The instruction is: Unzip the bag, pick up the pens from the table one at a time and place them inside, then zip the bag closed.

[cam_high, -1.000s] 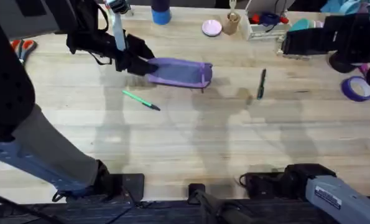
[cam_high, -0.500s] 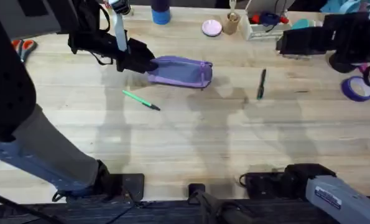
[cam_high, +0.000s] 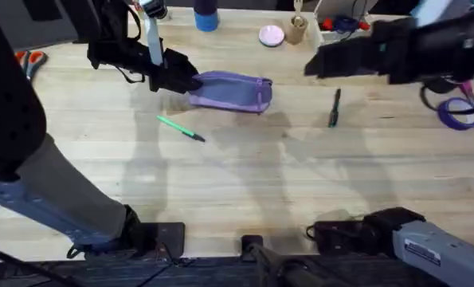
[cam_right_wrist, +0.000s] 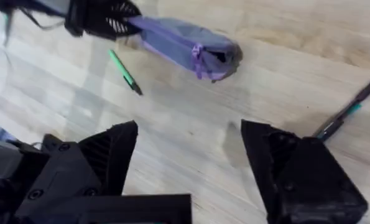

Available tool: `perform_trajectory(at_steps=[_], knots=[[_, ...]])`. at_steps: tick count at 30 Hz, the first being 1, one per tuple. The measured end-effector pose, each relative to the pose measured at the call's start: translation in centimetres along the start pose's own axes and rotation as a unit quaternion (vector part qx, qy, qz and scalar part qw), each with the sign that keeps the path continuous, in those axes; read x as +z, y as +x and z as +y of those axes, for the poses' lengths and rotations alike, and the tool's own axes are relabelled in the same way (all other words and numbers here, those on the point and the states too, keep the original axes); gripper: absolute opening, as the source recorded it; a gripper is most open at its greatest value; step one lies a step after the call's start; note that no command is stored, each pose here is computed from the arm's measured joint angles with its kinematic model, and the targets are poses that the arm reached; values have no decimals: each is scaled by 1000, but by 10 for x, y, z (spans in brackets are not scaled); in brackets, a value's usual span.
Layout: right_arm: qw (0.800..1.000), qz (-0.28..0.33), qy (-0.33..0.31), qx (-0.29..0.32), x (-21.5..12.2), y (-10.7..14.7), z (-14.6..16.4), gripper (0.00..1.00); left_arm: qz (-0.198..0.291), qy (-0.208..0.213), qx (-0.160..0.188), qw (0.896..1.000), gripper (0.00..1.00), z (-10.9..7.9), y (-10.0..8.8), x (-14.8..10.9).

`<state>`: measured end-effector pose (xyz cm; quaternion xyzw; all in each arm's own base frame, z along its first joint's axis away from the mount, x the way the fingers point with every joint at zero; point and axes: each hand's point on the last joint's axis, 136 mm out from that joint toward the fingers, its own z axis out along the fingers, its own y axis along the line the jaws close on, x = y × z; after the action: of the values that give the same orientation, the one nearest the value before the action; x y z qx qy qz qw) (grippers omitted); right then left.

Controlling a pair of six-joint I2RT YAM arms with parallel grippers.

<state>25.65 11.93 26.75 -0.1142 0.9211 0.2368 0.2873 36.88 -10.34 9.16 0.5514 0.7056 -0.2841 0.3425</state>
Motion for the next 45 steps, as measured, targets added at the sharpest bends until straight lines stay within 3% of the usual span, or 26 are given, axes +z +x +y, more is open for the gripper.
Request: perform_trajectory(at_steps=[14, 22, 36, 45], knots=[[993, 17, 118, 9, 43, 6, 16, 996, 0, 0, 0, 1000, 42, 0, 0, 0], [991, 28, 127, 6, 61, 10, 26, 997, 0, 0, 1, 1000, 42, 0, 0, 0], [991, 18, 130, 9, 63, 5, 25, 997, 0, 0, 0, 1000, 42, 0, 0, 0], [986, 59, 152, 43, 93, 16, 16, 996, 0, 0, 0, 1000, 42, 0, 0, 0]])
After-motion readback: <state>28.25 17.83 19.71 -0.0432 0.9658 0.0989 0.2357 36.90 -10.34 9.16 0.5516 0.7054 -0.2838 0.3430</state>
